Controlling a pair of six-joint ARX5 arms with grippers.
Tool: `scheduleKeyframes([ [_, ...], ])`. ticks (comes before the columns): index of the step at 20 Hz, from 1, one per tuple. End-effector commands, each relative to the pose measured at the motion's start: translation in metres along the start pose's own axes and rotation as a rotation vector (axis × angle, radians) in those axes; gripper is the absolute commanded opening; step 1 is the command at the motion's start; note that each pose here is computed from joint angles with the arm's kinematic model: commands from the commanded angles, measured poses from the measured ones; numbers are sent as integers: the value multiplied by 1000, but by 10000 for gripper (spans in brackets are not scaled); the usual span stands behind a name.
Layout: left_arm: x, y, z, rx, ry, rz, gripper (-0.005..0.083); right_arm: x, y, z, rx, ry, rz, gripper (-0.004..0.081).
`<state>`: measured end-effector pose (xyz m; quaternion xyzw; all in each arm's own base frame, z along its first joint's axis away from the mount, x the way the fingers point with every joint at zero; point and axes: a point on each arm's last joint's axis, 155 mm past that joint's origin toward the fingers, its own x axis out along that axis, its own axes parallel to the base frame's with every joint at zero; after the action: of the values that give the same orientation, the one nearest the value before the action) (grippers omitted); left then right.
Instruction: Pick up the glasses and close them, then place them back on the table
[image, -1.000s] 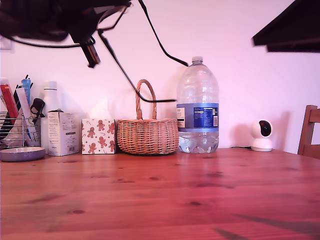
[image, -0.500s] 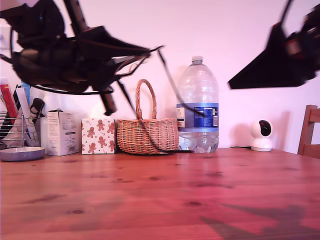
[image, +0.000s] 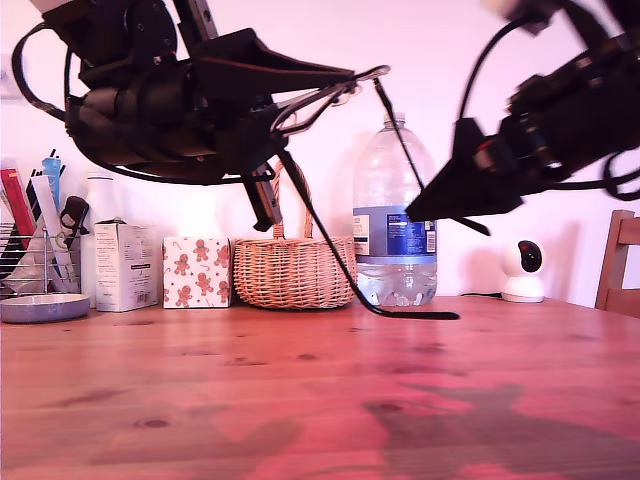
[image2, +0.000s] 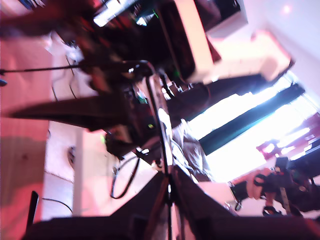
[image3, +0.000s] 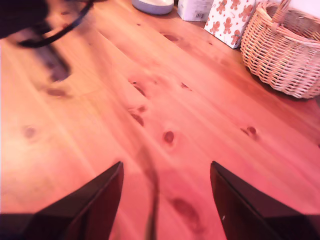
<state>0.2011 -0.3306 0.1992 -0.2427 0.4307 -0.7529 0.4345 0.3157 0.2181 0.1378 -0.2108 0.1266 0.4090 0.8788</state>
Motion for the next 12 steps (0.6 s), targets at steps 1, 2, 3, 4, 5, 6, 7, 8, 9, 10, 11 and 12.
scheduleKeyframes([
  [1,0,-3,5,-13,-34,-57,-21,6,3,2,-2,0,24,501],
  [2,0,-3,5,-11,-34,-56,-21,8,9,1,4,7,54,501],
  [3,0,-1,4,-10,-29,-49,-21,10,18,0,7,10,93,501],
  [4,0,1,4,-9,-26,-40,-21,10,28,-1,8,15,130,501],
  [5,-2,2,4,-6,-26,-32,-21,11,39,-2,8,23,167,501],
  [6,-4,4,5,-1,-29,-24,-21,11,50,-2,5,31,200,501],
  [7,-6,5,6,5,-33,-18,-21,11,60,-2,2,36,228,501],
  [8,-8,7,6,9,-35,-10,-21,10,69,-2,2,40,256,501],
  [9,-11,8,7,10,-40,-3,-21,10,78,-2,-3,42,285,501],
  [10,-14,9,8,12,-46,2,-21,8,89,-1,-6,44,318,501],
  [11,-17,10,9,15,-52,8,-21,8,96,-1,-10,45,343,501],
  [12,-20,12,10,19,-56,20,-21,6,104,-1,-12,49,366,501],
])
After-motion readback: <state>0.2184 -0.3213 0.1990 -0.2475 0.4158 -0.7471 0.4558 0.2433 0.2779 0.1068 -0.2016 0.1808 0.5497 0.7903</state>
